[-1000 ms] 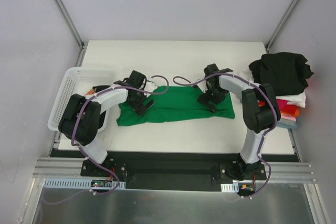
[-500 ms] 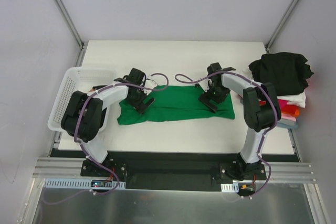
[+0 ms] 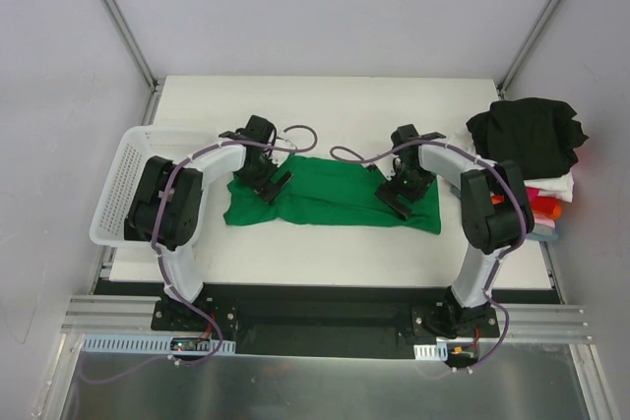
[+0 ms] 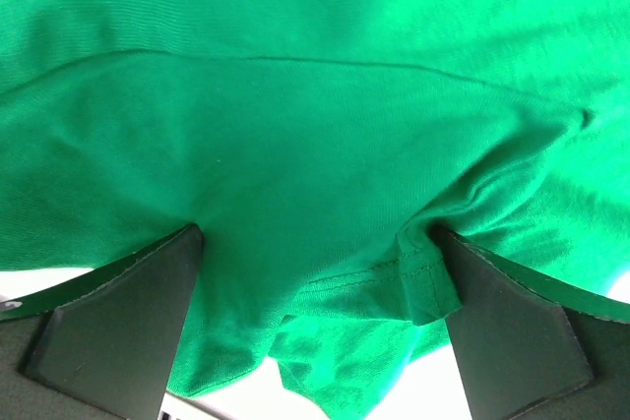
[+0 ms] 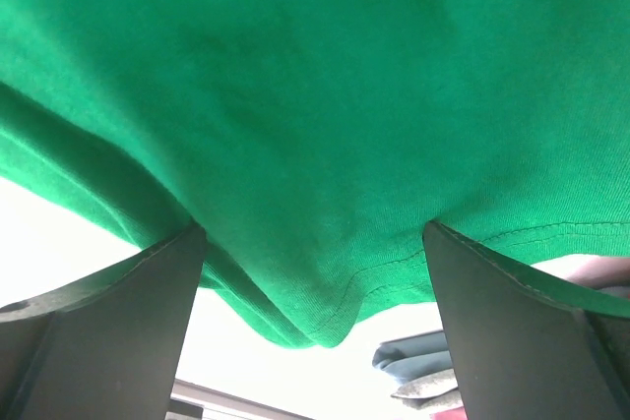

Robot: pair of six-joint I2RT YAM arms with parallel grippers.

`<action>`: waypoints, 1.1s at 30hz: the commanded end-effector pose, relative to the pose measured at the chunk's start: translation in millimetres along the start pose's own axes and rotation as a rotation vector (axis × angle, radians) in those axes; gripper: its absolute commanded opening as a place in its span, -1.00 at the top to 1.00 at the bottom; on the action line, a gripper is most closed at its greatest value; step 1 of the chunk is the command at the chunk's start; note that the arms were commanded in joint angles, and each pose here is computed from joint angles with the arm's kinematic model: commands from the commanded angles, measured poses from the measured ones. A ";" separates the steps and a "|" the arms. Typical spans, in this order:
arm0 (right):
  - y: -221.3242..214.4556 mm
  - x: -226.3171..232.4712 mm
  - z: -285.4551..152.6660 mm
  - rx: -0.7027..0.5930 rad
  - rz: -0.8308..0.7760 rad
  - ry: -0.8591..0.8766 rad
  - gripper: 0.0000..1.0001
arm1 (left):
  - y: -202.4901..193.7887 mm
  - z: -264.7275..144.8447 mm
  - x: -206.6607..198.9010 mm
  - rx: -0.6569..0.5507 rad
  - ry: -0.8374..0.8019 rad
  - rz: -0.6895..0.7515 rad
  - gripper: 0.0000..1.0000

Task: Fold and stack the t-shirts
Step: Rotate the tshirt 90 degrees

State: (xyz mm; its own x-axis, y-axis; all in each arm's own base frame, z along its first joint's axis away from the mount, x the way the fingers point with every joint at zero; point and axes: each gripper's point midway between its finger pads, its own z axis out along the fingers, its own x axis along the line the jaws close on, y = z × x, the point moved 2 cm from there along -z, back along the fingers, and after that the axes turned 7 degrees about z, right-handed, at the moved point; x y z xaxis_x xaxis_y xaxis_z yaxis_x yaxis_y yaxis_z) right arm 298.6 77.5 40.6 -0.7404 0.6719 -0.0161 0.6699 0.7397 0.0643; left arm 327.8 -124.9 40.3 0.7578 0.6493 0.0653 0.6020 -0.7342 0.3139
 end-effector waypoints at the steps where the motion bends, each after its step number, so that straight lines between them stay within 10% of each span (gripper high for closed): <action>1: -7.4 12.6 -13.5 -0.013 -0.026 0.033 -0.93 | 14.8 -4.6 18.4 0.016 0.017 -0.052 -0.99; 13: 4.5 52.8 -15.2 -0.010 -0.119 0.044 -0.93 | 84.0 9.9 59.1 0.016 -0.005 -0.050 -0.98; 33: 1.5 86.9 -5.5 -0.002 -0.173 0.097 -0.93 | 60.6 38.9 94.4 0.228 0.218 0.028 -0.93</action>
State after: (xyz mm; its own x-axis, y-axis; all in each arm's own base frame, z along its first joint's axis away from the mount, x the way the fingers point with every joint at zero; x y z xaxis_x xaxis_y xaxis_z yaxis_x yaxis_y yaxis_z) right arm 246.1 127.9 39.0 -0.8425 0.5379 0.0293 0.5387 0.8413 0.0458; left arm 442.2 -138.8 47.4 0.7115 0.6791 0.1806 0.6433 -0.7329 0.2215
